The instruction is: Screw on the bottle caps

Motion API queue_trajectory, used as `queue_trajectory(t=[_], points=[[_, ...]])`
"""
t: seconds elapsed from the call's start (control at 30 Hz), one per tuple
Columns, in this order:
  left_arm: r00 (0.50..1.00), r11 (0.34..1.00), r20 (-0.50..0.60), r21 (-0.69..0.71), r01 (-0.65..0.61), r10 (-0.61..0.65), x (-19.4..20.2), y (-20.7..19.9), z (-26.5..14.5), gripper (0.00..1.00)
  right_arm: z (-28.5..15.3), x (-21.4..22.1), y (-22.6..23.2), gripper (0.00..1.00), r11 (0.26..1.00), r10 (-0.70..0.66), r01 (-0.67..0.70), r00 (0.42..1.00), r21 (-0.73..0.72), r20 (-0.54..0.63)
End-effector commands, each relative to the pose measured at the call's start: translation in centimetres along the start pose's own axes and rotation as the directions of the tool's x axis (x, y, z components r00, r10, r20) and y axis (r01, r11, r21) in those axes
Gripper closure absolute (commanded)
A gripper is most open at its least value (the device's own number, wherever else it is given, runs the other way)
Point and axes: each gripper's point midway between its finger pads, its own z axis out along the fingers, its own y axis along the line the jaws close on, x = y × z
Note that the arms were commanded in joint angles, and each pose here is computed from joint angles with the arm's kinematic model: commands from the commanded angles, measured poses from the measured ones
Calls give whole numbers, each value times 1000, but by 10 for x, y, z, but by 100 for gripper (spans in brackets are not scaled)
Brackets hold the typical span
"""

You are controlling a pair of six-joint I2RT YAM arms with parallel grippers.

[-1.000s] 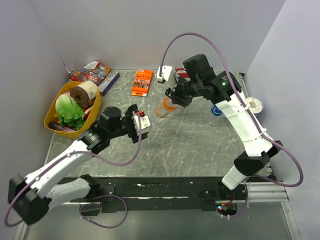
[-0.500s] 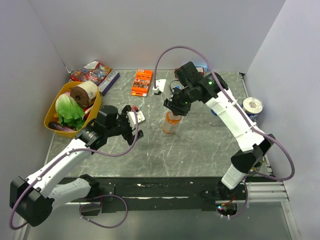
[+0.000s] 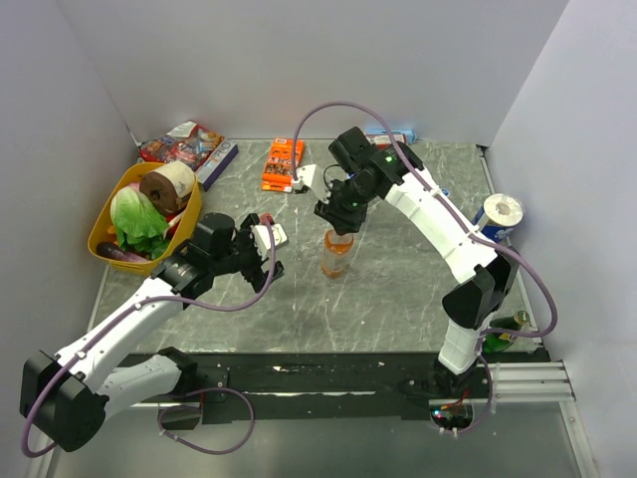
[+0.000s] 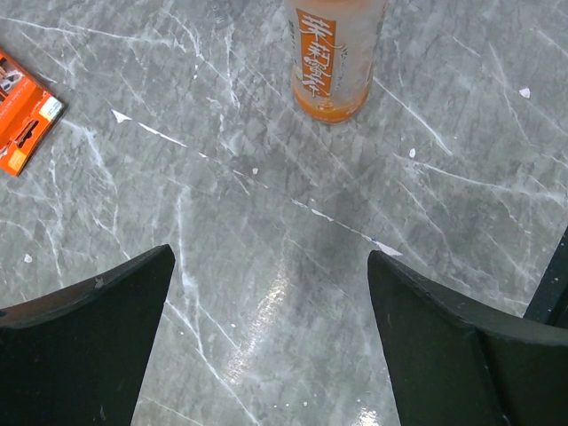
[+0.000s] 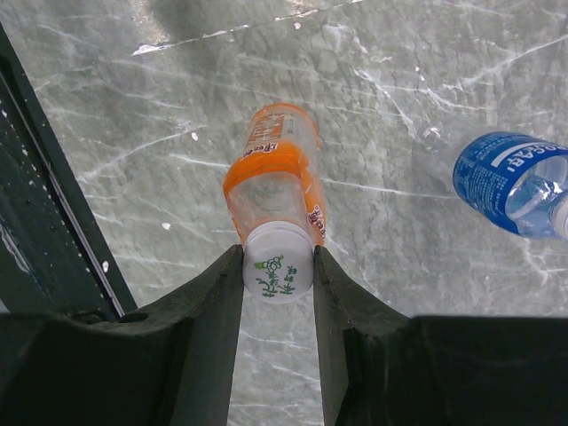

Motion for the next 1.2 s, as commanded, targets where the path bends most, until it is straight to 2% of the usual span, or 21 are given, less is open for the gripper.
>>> queue_trajectory(t=[0.0,0.33,0.43,0.53,0.67,0.73,0.77,0.87,1.1,1.17], points=[[1000,1000,29,-18,-1,2,-6,3,-2,4,-1,-3,-4,100,1000,-16,16,1000,8,13],[999,1000,36,-2,8,-8,-6,2,1,4,14,3,-1,100,999,9,-9,1000,-31,-17],[999,1000,40,4,9,-10,-7,2,2,4,16,3,-2,97,999,15,-16,1000,-32,-20],[999,1000,42,4,8,-8,-7,2,3,4,20,4,-3,88,999,19,-20,999,-31,-30],[999,1000,43,4,7,-8,-7,2,3,4,19,3,-7,65,1000,23,-24,999,-10,-31],[999,1000,44,5,7,-8,-7,1,3,4,19,2,-11,60,1000,24,-24,999,5,-31],[999,1000,44,4,8,-8,-6,2,3,4,17,1,-12,50,1000,25,-25,999,13,-27],[999,1000,50,8,8,-8,-8,2,3,4,17,-2,-16,44,999,21,-21,999,29,-25],[998,999,63,32,-1,-1,-13,-1,3,4,14,-8,-24,39,999,11,-10,1000,52,-13],[998,999,61,36,-2,0,-13,-2,3,4,15,-11,-25,35,999,8,-8,1000,52,-7]])
